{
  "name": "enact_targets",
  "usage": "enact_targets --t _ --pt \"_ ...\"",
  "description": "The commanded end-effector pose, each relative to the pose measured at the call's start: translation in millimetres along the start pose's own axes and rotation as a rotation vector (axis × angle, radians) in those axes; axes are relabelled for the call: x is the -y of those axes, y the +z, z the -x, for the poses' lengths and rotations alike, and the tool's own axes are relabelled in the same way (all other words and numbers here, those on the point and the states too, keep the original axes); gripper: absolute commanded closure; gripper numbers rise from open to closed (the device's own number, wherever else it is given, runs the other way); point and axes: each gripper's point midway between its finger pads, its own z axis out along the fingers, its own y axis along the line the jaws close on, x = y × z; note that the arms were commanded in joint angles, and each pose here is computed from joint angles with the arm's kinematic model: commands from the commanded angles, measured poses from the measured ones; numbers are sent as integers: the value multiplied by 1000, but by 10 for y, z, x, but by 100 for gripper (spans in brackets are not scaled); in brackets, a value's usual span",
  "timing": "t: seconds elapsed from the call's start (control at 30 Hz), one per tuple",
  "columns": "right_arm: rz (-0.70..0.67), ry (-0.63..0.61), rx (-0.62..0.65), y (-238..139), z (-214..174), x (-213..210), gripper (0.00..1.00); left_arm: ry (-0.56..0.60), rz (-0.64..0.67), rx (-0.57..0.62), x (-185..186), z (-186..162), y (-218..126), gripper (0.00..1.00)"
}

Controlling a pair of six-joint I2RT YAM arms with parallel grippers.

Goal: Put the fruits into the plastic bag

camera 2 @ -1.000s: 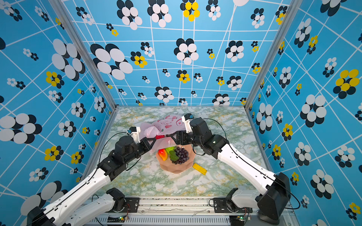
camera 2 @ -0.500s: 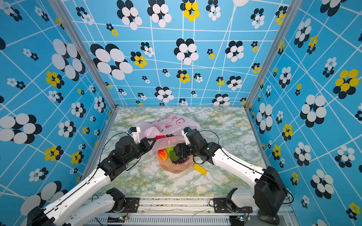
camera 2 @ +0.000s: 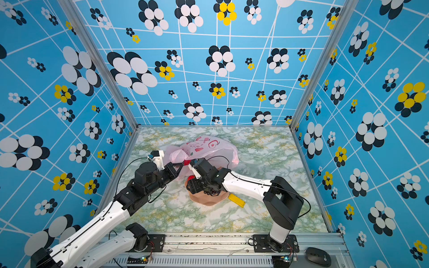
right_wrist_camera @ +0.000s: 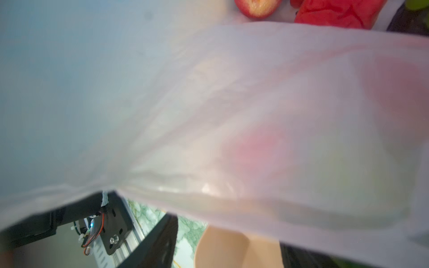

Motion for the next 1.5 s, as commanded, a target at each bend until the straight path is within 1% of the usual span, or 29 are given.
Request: enact_targets --t 0.0,0.13,0.33,0.67,0.87,1.07,1.2,1.33,1.47 --pt "-31 -82 -5 36 95 6 31 11 -14 35 71 77 -56 100" --pt "-52 -133 -30 130 118 38 31 13 -11 39 63 83 -49 100" --pt "-92 -172 -70 245 107 117 30 11 -10 35 61 80 -22 100" --pt "-199 -209 -114 270 74 309 28 11 -15 37 89 97 -10 100" --pt "-208 -202 -145 184 -32 339 29 8 -17 33 101 98 3 100" --pt "-153 -188 -170 63 -221 314 31 -1 -21 30 106 94 20 100" --pt "-127 -200 -201 20 -306 290 31 -11 -24 20 110 73 38 100" --pt "-129 -218 -211 56 -324 326 31 -19 -30 22 120 74 28 100" --pt "-126 -189 -236 159 -300 399 33 -20 -32 24 128 80 12 100"
